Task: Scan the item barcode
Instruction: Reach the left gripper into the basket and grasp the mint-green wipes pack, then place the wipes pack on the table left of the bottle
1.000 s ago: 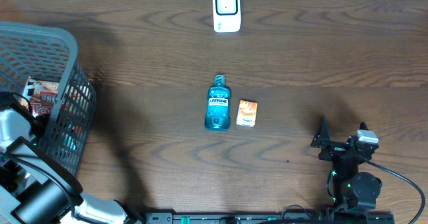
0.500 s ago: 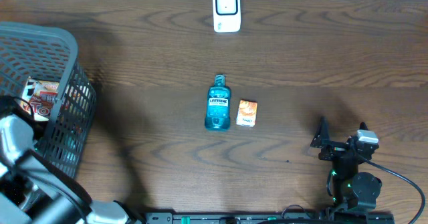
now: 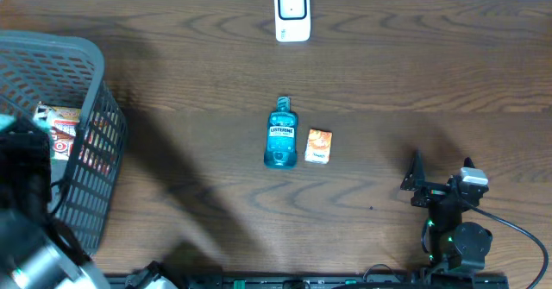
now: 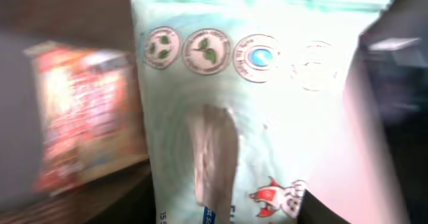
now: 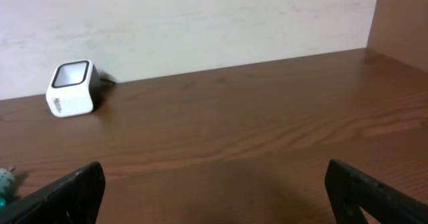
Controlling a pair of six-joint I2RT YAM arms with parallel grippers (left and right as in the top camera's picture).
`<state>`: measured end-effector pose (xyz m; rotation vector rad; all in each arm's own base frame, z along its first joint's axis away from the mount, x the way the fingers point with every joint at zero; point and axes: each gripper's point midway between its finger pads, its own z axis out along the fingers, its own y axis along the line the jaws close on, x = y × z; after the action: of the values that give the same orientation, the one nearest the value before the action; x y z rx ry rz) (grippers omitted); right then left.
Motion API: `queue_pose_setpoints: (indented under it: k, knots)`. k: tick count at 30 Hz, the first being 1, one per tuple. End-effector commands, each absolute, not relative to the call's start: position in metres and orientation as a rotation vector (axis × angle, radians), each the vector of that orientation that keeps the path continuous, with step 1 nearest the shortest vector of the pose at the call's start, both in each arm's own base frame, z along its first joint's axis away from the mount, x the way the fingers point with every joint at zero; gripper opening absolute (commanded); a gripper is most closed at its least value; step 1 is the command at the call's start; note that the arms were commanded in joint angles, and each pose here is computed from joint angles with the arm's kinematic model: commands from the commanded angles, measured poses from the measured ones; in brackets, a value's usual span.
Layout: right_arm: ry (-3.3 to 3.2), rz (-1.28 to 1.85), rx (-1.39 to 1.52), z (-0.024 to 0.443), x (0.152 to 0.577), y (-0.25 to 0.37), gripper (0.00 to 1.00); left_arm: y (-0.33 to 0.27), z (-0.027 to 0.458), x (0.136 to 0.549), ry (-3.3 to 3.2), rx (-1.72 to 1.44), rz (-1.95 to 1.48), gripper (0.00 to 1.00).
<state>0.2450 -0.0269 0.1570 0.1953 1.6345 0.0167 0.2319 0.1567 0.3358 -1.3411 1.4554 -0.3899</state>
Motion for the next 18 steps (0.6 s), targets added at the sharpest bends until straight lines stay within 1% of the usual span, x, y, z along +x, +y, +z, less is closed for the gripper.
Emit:
queue_pose_setpoints:
  k: [1, 2, 3, 8, 11, 14, 18]
  knots:
    - [1.635, 0.023, 0.202, 0.156, 0.245, -0.027, 0.99, 0.087, 0.405, 0.234, 1.437, -0.969, -0.64, 0.49]
    - [1.635, 0.023, 0.202, 0.156, 0.245, -0.027, 0.99, 0.059, 0.42, 0.237, 1.47, -0.817, -0.741, 0.49]
    - [1.635, 0.023, 0.202, 0.156, 0.245, -0.027, 0.99, 0.045, 0.422, 0.239, 1.493, -0.778, -0.804, 0.5]
    - [1.635, 0.023, 0.202, 0.156, 0.245, -0.027, 0.99, -0.009, 0.417, 0.245, 1.63, -0.557, -0.937, 0.49]
    - [1.635, 0.023, 0.202, 0.156, 0.245, -0.027, 0.99, -0.054, 0.405, 0.245, 1.747, -0.331, -0.996, 0.5]
    - [1.635, 0.023, 0.202, 0.156, 0.245, -0.027, 0.99, -0.079, 0.379, 0.249, 1.861, -0.24, -0.989, 0.5]
    - [1.635, 0.023, 0.202, 0.156, 0.245, -0.027, 0.99, -0.088, 0.311, 0.265, 2.1, -0.311, -0.822, 0.5]
